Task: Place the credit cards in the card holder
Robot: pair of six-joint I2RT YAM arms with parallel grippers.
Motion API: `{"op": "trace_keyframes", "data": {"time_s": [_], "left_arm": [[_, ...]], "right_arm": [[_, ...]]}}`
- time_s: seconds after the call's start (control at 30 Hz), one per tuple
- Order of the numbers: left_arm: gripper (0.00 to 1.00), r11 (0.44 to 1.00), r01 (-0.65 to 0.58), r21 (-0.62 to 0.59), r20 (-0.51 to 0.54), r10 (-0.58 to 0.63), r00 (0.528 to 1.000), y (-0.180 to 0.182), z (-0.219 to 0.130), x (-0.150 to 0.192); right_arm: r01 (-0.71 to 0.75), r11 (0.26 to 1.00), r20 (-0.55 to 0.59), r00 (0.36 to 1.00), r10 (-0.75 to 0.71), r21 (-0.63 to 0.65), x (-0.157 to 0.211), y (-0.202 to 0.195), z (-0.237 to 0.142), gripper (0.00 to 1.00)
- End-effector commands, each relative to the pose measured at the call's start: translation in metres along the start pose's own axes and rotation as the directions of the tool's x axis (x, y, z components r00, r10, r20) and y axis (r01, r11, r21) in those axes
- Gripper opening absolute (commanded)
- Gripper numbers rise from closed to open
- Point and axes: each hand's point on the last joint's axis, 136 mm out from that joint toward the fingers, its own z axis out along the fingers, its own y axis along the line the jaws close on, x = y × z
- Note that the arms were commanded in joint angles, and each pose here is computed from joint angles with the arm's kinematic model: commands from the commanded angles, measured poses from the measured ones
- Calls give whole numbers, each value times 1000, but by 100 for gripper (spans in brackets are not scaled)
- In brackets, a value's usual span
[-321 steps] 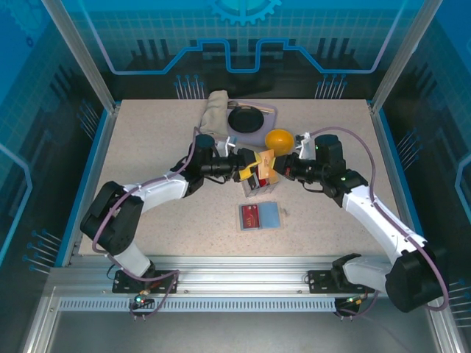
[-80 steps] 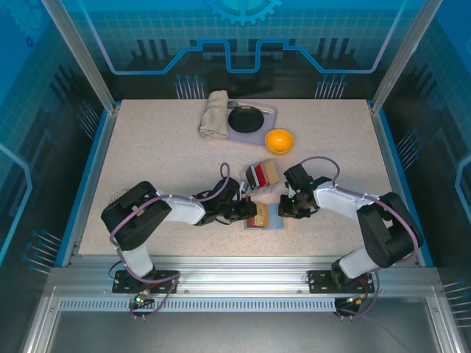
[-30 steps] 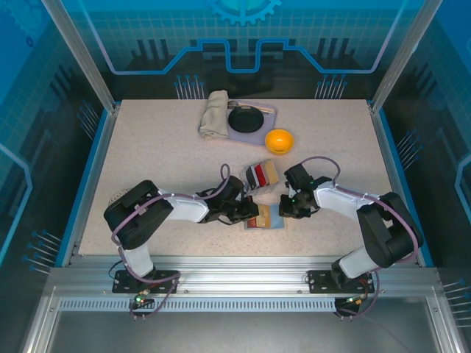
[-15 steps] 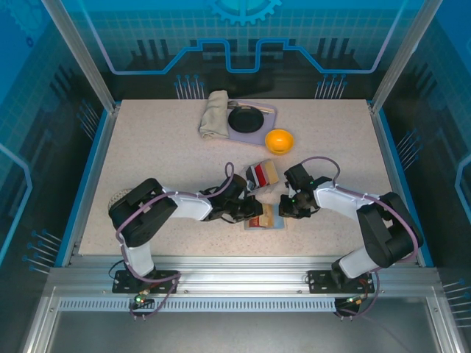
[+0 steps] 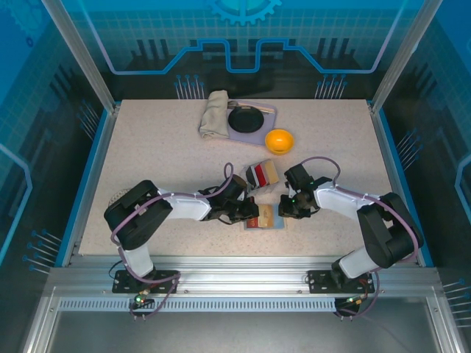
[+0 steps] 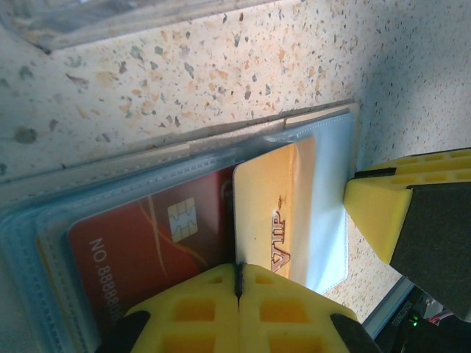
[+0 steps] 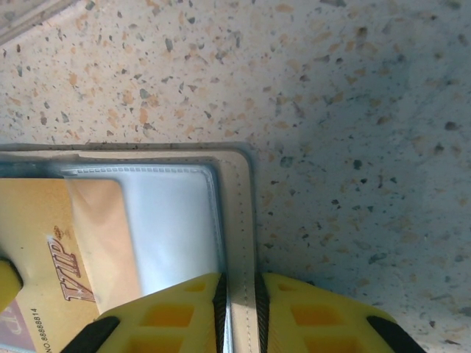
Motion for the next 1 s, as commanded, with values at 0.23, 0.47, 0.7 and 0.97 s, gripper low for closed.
{"op": "trace_keyframes", "data": {"time_s": [0.23,0.47,0.7,0.97], "left_arm": [[2,996,4,-86,-53,-9,999,4,15,13],[4,994,-3,-110,-52,-3,999,-2,19,13],[5,994,-12,-104,-78,4,997,-7,27,17],[12,996,-20,-87,-114,10,993,-10,32,22]], "right_arm": [[-36,999,-41,999,35,-5,14,-6,8,21],[-55,998,-40,998,54,-14,17,-7,9,21],[-61,998,-28,998,60,-21,15,-5,7,21],[-55,998,9,998,56,-27,8,-3,-1,24]]}}
